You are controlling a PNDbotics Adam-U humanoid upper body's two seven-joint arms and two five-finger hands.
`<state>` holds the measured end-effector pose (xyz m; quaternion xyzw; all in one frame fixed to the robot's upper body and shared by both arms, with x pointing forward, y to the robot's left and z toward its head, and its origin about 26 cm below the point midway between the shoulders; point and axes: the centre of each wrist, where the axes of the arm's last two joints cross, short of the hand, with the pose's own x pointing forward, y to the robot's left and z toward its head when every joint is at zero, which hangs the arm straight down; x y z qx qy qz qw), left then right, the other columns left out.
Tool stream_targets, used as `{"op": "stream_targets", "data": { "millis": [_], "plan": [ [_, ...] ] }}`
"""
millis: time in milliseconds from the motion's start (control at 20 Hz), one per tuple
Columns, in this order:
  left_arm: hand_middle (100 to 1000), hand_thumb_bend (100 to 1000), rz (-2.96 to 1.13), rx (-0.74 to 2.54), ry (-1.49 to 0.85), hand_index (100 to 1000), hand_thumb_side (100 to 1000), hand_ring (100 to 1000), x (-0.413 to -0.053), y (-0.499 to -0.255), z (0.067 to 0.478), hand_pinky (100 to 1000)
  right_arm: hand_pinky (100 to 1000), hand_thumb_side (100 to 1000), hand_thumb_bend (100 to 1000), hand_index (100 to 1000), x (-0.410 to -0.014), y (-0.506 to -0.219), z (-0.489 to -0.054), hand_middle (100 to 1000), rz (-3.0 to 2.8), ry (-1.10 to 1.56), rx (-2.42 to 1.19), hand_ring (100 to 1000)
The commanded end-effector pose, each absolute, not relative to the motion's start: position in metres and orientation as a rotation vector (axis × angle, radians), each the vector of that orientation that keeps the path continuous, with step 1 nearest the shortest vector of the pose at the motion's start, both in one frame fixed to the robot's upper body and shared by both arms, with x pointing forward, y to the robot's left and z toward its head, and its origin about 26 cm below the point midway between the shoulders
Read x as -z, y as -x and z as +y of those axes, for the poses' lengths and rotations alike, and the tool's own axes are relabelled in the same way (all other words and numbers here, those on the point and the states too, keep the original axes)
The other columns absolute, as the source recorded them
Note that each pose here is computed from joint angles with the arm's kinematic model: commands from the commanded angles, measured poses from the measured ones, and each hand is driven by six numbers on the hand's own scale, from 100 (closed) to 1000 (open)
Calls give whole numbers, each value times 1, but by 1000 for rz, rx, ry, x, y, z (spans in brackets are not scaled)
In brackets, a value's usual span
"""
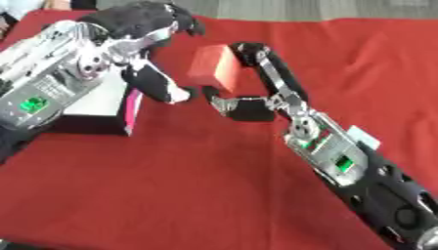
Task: Pick up the objects with one hand, pass them to the other hand, and then place them into the box on the other side of the table.
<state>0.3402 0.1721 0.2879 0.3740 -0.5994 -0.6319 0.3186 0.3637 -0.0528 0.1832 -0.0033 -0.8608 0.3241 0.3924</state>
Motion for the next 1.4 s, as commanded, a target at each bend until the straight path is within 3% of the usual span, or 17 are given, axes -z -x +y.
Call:
{"op": "stream_targets", "data": {
  "millis": [50, 300, 750, 1400],
  "plan": [
    [784, 327, -1604, 1635, -1021, 902, 309, 841, -296, -341, 173, 789, 800, 100, 100, 583, -194, -361, -50, 505, -2226, -5, -826, 637],
    [786, 290, -1616, 1635, -1003, 890, 269, 841, -292, -342, 169, 788, 800, 100, 100, 580, -195, -359, -48, 504, -2228, -16, -854, 635],
    [783, 244, -1631, 1650, -940, 871, 282, 843, -289, -341, 168, 799, 801, 100, 100, 580, -195, -359, -48, 504, -2223, -31, -895, 636],
    [787, 393, -1601, 1722, -928, 870, 304, 851, -294, -330, 183, 805, 804, 100, 100, 582, -190, -364, -51, 506, -2202, -6, -971, 638]
  ]
}}
